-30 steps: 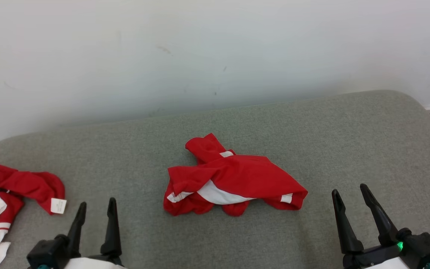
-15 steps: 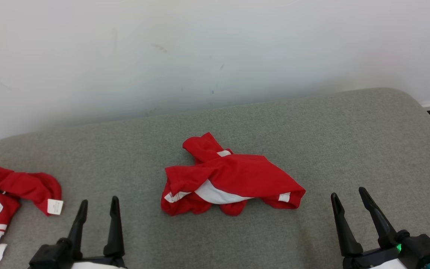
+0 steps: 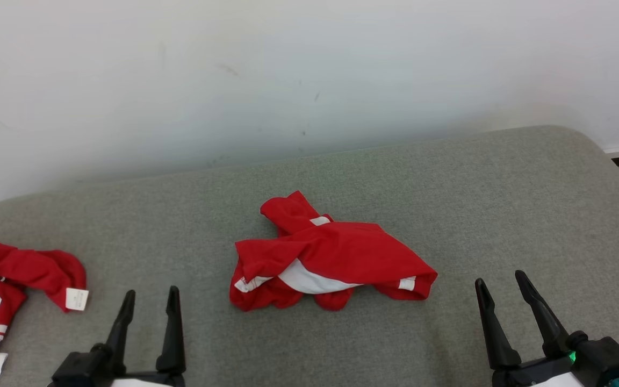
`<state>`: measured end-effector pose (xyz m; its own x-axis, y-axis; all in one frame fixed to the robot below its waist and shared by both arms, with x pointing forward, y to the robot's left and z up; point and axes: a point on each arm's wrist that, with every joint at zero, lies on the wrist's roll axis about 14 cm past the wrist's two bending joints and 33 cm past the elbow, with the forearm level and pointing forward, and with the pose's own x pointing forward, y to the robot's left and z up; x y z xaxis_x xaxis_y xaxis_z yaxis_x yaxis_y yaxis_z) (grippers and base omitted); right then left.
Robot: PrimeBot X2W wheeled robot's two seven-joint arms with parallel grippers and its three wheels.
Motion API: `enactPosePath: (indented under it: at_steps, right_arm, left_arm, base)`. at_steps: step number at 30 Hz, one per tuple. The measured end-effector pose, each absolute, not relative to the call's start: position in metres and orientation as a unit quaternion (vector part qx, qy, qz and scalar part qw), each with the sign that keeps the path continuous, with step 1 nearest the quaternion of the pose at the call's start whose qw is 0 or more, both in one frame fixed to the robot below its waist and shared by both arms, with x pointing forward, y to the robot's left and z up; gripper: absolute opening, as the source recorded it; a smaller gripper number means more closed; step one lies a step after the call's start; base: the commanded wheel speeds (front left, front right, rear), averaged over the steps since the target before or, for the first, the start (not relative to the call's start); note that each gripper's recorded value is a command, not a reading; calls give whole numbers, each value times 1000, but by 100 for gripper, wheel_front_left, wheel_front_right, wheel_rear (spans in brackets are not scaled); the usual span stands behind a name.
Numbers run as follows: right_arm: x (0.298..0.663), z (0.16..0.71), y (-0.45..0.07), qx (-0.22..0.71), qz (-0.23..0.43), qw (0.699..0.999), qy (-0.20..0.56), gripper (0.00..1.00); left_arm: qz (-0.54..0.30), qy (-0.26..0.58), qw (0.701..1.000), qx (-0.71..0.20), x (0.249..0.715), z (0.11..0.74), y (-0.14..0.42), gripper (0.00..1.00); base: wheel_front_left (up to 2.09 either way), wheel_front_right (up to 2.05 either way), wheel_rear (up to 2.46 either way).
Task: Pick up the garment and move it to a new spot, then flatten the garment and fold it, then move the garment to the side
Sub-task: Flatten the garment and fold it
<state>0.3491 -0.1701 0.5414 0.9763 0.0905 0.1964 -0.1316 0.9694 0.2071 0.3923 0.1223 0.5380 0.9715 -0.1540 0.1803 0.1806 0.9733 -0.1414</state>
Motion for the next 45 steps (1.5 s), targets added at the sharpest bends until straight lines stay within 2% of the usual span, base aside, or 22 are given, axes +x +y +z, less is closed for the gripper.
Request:
enactPosePath:
  at_steps: [5,19,32,33,34,35,36,45]
  right_arm:
    - [349,541,-171,110,55,988,-92,100]
    - [340,544,-194,105,18,989,-99,100]
    - [329,537,-218,104,-28,990,-90,100]
    - [328,536,-219,104,-31,990,-89,100]
    - [328,536,-220,105,-33,990,-89,100]
    - [327,536,-220,105,-34,990,-89,100]
    - [327,536,-221,105,-35,990,-89,100]
    - [337,535,-207,115,-15,989,-87,100]
  left_arm:
    - [-102,-60,990,-80,392,523,112,100]
    - [-223,59,971,-67,413,475,40,100]
    - [-248,132,959,-43,448,446,15,100]
    - [-248,135,958,-44,450,444,15,97]
    - [-247,137,958,-44,451,443,15,59]
    - [-247,138,958,-45,452,442,16,8]
    - [-246,137,958,-46,453,443,16,0]
    - [-225,102,965,-89,456,470,32,0]
  base:
    - [0,0,0]
    - [0,0,0]
    - [0,0,0]
    - [0,0,0]
    - [0,0,0]
    - [0,0,0]
    - [0,0,0]
    - [0,0,0]
